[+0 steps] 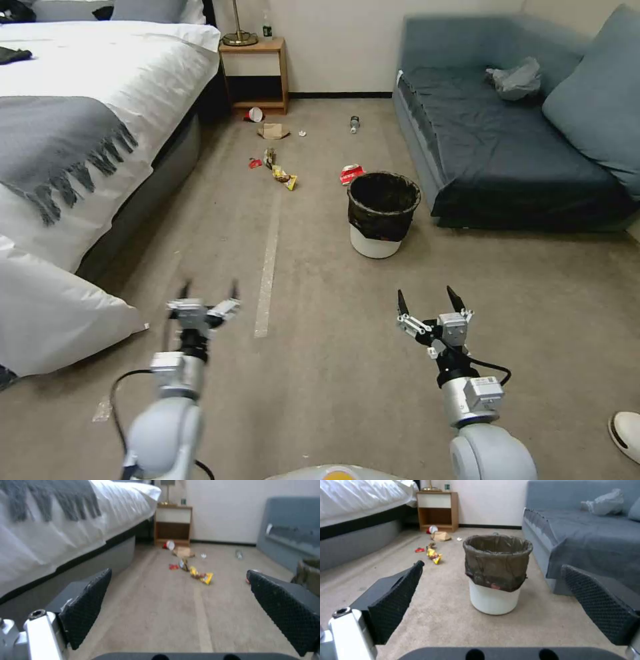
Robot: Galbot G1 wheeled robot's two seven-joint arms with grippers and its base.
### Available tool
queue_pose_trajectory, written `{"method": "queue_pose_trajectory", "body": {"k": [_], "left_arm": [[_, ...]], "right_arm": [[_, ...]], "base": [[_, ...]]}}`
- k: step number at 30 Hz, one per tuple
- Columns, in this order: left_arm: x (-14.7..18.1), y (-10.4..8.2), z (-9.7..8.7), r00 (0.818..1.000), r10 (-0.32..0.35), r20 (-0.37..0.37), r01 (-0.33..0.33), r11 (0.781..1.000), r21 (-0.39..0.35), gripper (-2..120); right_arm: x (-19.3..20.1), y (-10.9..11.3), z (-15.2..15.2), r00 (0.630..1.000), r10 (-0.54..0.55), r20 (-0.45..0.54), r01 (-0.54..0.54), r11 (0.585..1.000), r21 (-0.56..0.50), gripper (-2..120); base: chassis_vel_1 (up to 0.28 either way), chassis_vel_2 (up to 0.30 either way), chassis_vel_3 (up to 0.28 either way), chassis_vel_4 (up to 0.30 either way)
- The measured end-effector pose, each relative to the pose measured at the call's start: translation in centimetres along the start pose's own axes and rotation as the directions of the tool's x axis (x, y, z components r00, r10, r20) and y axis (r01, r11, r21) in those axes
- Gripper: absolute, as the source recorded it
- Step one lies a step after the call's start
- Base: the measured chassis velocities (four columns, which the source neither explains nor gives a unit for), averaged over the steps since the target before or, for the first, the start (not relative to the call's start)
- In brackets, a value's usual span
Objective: Pick up the trash can from the floor.
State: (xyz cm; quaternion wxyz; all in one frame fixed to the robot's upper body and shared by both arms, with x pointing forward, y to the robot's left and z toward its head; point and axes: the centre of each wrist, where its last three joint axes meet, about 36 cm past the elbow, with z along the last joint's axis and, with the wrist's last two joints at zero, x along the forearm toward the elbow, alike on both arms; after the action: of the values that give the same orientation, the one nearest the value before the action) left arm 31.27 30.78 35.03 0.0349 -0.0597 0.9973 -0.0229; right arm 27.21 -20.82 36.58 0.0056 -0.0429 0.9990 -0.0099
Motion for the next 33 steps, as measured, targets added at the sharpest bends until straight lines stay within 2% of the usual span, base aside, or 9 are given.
{"method": "queue_pose_trajectory", "body": {"k": [1,3,8,15,33], "left_arm": [[0.0,0.0,0.0,1.000,0.000,0.000,0.000,1.000,0.000,99],[0.0,0.1,0.5,0.999,0.043,0.013,-0.044,0.998,0.047,100],[0.0,0.2,1.0,0.998,0.068,0.016,-0.069,0.996,0.061,100],[0.1,0.2,1.6,0.994,0.103,0.023,-0.104,0.993,0.060,99],[0.0,0.5,2.4,0.990,0.132,0.046,-0.133,0.990,0.035,98]], "right_arm": [[0.0,0.0,0.0,1.000,0.000,0.000,0.000,1.000,0.000,100],[-0.2,-0.1,0.0,1.000,0.009,0.006,-0.009,1.000,0.009,100],[-0.4,-0.5,0.0,1.000,0.026,0.017,-0.026,0.999,0.020,100],[-0.5,-0.6,0.0,0.999,0.033,0.020,-0.033,0.999,0.011,100],[-0.3,-0.2,0.0,0.999,0.036,0.026,-0.036,0.999,-0.010,100]], "base": [[0.000,0.000,0.000,0.000],[0.000,0.000,0.000,0.000],[0.000,0.000,0.000,0.000],[0.000,0.000,0.000,0.000],[0.000,0.000,0.000,0.000]]}}
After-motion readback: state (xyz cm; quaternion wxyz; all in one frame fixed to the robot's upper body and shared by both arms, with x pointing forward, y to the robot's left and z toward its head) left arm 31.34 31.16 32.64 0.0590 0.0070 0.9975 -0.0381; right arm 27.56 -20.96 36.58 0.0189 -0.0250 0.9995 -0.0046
